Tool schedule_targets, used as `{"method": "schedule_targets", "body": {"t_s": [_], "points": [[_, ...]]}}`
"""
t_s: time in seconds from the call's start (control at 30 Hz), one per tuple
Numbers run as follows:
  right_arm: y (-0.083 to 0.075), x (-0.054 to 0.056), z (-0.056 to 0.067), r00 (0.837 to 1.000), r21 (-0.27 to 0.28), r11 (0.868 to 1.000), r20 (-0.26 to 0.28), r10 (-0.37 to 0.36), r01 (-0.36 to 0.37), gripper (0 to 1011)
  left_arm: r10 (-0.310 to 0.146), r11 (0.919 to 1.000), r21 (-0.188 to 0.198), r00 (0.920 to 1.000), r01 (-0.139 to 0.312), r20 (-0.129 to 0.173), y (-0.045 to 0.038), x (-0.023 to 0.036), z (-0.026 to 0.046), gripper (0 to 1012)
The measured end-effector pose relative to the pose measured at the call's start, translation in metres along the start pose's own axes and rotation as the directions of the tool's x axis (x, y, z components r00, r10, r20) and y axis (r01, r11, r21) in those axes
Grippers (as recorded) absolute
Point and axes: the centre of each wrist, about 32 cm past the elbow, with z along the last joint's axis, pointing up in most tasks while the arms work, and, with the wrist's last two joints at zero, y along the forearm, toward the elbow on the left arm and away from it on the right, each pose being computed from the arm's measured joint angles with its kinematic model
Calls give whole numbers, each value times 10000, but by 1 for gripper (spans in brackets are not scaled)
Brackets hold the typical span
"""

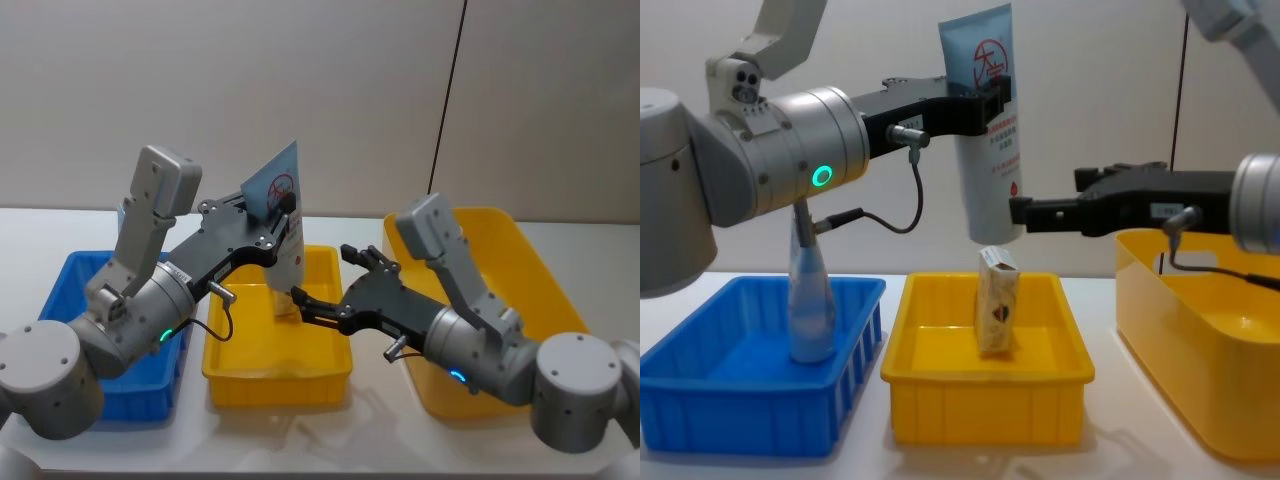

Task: Bimanual collaborative sorting of washing and personal care products

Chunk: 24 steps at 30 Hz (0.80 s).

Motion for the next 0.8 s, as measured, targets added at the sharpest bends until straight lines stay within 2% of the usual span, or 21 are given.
{"method": "schedule_targets", "body": {"t_s": [0.43,0.8], "points": [[273,51,-11,9993,-232,9994,271,250,-244,1004,-5,10000,-4,10000,5,2,-2,0,2,207],[519,51,-29,9972,-450,9977,532,534,-510,1004,-4,10000,-3,10000,4,3,-1,0,2,207]]}}
